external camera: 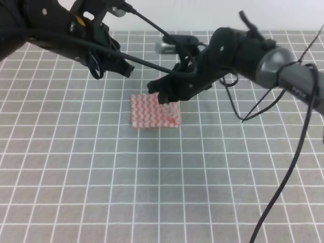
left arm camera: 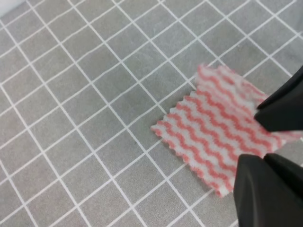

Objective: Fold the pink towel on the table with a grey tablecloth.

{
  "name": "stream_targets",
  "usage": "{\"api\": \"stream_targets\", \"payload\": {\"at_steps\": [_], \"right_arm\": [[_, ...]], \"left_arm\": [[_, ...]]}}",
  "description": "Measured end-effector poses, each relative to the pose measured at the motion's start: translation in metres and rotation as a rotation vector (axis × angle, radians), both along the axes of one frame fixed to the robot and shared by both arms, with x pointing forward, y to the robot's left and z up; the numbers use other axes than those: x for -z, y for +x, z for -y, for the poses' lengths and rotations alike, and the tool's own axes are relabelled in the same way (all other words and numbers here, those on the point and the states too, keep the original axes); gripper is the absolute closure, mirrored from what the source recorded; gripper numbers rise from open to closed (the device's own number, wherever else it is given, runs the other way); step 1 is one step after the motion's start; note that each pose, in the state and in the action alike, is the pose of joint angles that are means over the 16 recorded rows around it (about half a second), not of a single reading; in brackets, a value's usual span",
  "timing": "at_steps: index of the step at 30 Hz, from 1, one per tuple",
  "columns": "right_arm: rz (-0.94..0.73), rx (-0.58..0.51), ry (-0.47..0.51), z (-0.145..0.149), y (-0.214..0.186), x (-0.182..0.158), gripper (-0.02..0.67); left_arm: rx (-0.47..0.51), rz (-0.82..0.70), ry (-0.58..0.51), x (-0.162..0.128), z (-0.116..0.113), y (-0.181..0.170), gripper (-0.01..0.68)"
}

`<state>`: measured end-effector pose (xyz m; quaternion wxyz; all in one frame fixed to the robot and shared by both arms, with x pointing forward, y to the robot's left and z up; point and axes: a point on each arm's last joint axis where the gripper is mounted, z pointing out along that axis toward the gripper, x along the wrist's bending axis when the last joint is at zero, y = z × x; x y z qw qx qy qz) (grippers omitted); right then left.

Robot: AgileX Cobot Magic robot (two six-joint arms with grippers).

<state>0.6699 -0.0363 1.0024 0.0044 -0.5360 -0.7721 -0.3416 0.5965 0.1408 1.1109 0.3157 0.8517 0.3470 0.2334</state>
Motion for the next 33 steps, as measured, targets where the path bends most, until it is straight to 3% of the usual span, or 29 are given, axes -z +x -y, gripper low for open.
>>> {"api": "stream_targets", "payload": {"at_steps": [17, 33], "right_arm": [[-0.037, -0.011, 0.1, -0.032, -0.002, 0.022, 0.663], [-0.056, -0.006, 0.132, -0.045, 0.003, 0.041, 0.661]], "left_arm": [[0.001, -0.028, 0.007, 0.0, -0.001, -0.003, 0.673], [0.004, -0.031, 0.031, 0.0, -0.003, -0.004, 0.673]]}}
